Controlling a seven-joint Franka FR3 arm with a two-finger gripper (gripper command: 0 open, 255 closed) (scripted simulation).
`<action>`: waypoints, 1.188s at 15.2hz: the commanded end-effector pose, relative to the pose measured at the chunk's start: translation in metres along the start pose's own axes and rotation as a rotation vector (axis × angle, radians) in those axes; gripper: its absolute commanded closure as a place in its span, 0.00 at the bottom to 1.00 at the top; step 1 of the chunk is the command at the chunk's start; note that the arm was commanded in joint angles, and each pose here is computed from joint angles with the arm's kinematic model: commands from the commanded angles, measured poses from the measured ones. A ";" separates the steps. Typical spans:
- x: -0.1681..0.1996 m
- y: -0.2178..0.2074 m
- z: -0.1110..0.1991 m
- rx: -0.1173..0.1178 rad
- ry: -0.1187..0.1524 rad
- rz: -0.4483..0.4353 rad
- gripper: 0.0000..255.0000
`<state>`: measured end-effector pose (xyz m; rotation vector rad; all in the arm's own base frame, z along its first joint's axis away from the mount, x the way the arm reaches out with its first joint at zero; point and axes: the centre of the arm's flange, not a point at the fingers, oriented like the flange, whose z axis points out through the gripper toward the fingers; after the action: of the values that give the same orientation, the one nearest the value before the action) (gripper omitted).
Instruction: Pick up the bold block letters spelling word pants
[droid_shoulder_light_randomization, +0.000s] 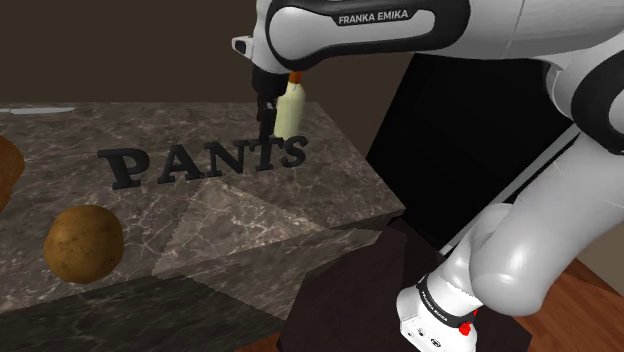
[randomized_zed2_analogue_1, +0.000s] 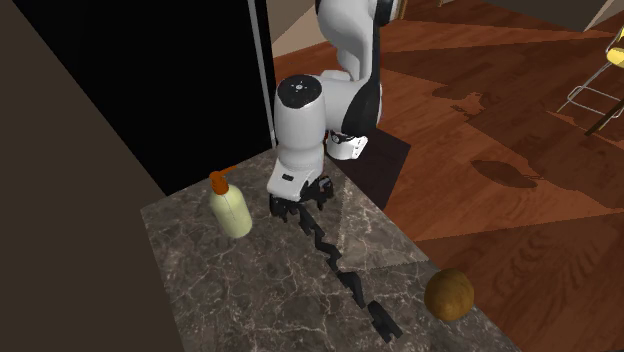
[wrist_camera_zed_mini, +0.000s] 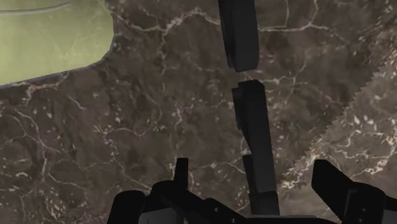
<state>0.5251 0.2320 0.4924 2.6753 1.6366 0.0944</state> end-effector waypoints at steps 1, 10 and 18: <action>0.024 -0.005 0.012 0.014 0.002 -0.069 0.00; 0.073 -0.025 0.056 0.044 0.006 -0.220 0.00; 0.072 -0.026 0.075 0.044 0.006 -0.220 1.00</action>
<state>0.5388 0.3102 0.4209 2.5061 1.9429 0.0667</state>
